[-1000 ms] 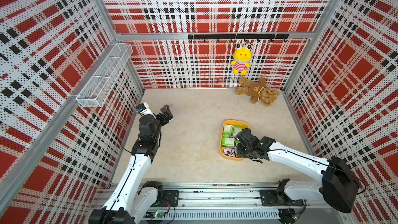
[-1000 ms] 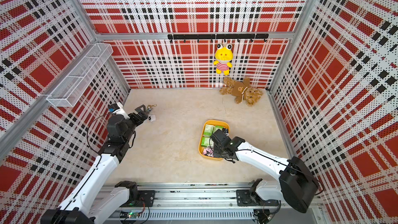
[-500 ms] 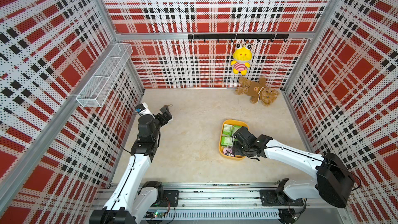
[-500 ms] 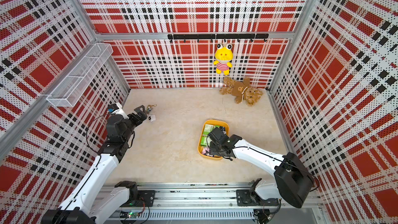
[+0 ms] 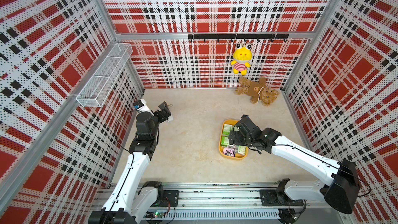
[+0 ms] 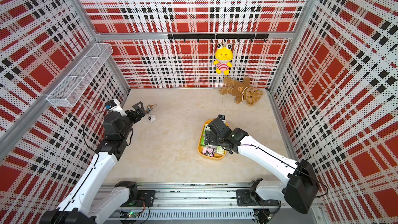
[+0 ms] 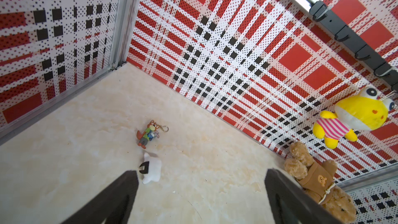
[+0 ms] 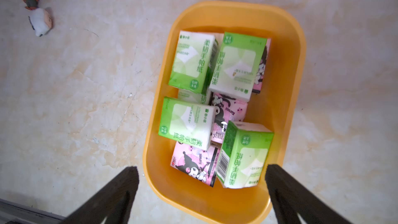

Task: Put the pocket tissues into the storage box
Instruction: Reset both arms

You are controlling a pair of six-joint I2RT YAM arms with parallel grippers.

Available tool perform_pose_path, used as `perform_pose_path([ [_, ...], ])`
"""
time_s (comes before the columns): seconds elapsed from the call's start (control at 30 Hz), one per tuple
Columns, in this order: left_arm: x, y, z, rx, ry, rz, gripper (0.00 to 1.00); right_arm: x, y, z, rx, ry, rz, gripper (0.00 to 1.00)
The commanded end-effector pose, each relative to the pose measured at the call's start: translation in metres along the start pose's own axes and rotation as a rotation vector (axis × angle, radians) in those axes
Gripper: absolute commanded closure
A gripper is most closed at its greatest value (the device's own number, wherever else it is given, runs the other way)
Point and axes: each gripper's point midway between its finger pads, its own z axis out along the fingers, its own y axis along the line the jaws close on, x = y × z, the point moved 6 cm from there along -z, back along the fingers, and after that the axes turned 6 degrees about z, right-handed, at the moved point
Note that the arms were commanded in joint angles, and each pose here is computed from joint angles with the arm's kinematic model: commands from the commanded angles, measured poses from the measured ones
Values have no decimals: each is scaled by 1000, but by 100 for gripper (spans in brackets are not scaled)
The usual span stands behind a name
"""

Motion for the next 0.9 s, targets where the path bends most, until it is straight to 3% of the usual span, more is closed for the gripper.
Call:
perform_pose_path([
  [0.0, -15, -3, -2, -7, -45, 20, 1, -22, -5, -24, 32, -86, -53, 0],
  [0.47, -19, 13, 12, -92, -129, 132, 1, -115, -9, -79, -73, -376, -96, 0],
  [0.67, 15, 42, 23, -226, -178, 263, 1, -142, -39, -85, 50, -511, -120, 0],
  [0.77, 42, 54, 24, -222, -226, 346, 0, -152, -76, -73, 224, -578, -84, 0],
  [0.87, 62, 67, 30, -263, -249, 382, 0, -153, -96, -50, 206, -655, -188, 0],
])
